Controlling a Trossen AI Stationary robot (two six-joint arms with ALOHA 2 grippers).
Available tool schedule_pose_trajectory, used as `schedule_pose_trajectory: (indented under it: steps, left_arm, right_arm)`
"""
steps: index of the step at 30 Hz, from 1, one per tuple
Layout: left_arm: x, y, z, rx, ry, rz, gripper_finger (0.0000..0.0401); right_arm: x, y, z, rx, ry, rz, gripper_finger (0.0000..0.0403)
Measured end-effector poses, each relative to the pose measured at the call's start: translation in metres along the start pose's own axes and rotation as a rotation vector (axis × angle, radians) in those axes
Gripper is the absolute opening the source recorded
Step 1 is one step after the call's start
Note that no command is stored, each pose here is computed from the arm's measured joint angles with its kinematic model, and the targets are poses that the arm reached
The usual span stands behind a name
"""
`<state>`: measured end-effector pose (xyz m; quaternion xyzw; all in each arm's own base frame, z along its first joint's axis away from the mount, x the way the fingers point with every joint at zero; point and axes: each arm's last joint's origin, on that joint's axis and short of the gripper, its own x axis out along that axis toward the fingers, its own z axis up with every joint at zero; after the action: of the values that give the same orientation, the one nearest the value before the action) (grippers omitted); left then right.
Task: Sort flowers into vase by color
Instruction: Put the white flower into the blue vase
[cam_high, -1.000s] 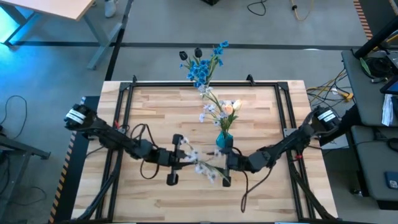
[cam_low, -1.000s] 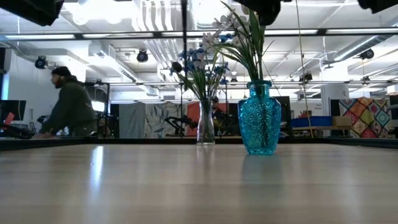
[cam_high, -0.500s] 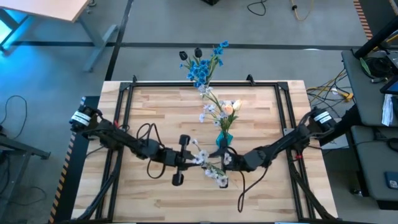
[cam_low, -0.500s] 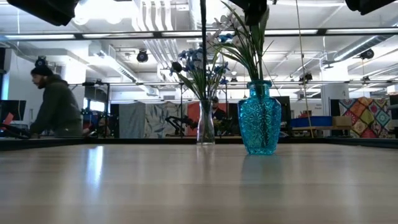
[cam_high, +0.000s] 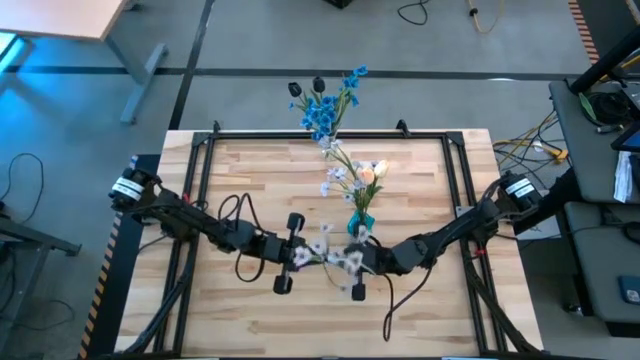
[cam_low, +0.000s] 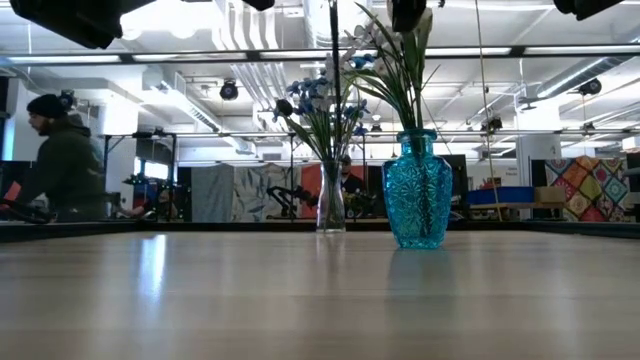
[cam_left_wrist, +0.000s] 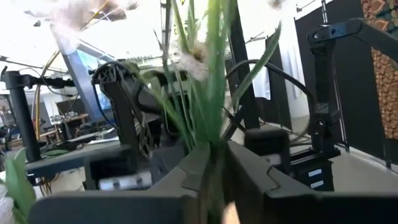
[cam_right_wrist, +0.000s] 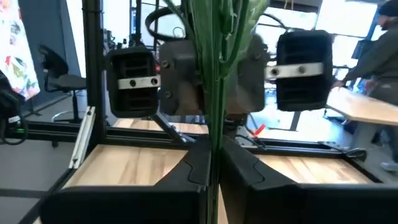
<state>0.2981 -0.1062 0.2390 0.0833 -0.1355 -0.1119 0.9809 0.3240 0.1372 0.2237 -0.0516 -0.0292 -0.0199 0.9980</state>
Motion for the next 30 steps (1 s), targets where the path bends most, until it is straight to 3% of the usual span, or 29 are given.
schedule_pose_trajectory:
  steps: [11, 19, 30]
  left_arm:
    - [-0.044, 0.007, 0.003, -0.027, 0.029, 0.059, 0.0121]
    - [-0.069, 0.009, 0.000, -0.052, 0.042, 0.072, 0.0127]
    - [-0.070, 0.008, -0.003, -0.050, 0.057, 0.070, 0.0127]
  right_arm:
    - [-0.037, -0.029, 0.030, -0.052, -0.019, -0.212, 0.0013]
    - [-0.066, -0.050, 0.030, -0.034, -0.008, -0.313, 0.0013]
    - [-0.066, -0.062, 0.019, -0.057, 0.023, -0.352, 0.0013]
